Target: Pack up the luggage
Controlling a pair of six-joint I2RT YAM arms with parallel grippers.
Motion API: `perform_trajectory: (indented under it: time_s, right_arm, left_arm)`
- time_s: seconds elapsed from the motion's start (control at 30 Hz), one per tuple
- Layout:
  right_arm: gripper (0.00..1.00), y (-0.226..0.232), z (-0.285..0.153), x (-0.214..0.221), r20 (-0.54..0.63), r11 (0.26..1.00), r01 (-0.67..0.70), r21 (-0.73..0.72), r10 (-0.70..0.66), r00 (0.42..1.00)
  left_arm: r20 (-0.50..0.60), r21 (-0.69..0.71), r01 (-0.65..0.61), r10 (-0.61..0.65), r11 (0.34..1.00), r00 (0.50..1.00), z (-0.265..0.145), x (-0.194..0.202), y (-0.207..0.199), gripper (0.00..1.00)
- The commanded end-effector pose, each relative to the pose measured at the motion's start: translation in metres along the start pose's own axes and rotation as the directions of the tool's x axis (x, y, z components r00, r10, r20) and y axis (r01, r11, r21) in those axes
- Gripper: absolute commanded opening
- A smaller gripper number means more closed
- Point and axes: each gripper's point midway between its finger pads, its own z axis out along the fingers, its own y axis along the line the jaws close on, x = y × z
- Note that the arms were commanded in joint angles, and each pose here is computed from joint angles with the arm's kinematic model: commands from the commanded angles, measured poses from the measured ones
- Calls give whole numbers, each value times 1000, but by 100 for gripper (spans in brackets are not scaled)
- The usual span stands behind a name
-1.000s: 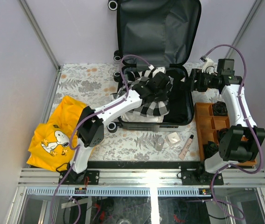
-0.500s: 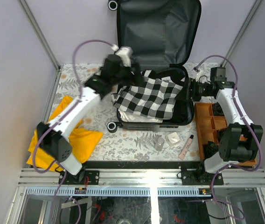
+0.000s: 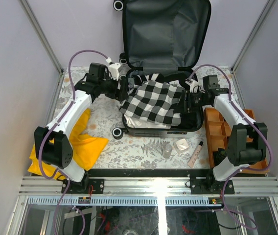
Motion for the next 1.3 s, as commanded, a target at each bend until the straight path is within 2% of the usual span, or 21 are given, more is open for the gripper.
perform_trajectory:
  time_s: [0.0,0.07,0.17,0.2,0.3,0.4,0.47,0.63,0.73,0.8,0.93,0.97,1.03,1.13,1.27]
  right_arm:
    - [43,5,-6,-18,28,999,36,6,-36,999]
    - [26,8,-13,-26,31,998,63,17,-63,998]
    - [4,12,-26,-36,35,995,94,35,-95,995]
    - [1,12,-32,-39,39,994,97,47,-98,994]
    - [0,8,-50,-46,53,993,95,68,-98,994]
    - [0,-3,-66,-40,35,992,72,100,-76,996]
    - [0,-13,-70,-33,20,992,58,114,-61,998]
    - [0,-21,-62,-9,-54,997,17,81,-12,998]
    - [10,-27,-56,-5,-73,997,-7,73,12,997]
    - [24,-28,-58,-11,-63,996,5,86,0,998]
    - [61,-25,-71,-37,-14,987,67,143,-66,998]
    - [66,-27,-77,-44,-4,980,86,181,-86,996]
    - [71,-31,-90,-59,26,965,116,235,-125,992]
    - [72,-25,-114,-83,82,947,174,269,-202,976]
    - [71,21,-115,-89,141,944,299,138,-318,938]
  left_arm:
    - [-92,99,9,0,995,996,15,30,-14,67]
    - [-129,111,5,9,994,992,22,45,-24,61]
    - [-178,130,-32,55,991,982,30,63,-42,42]
    - [-191,142,-37,64,989,979,32,68,-49,35]
    - [-213,176,-34,72,984,974,36,76,-67,15]
    - [-231,205,-25,73,978,970,38,82,-82,4]
    - [-239,217,-21,74,976,968,37,86,-88,0]
    - [-278,190,-18,72,982,958,29,102,-84,0]
    - [-313,171,-18,71,985,947,24,118,-78,0]
    - [-305,151,-19,65,988,950,22,118,-72,7]
    - [-232,170,-30,70,985,970,12,86,-71,44]
    - [-211,171,-54,90,984,973,9,76,-72,52]
    - [-163,162,-107,134,981,977,3,56,-71,63]
    - [-93,155,-200,216,967,972,-4,29,-70,74]
    - [-13,252,-321,334,913,942,1,2,-85,81]
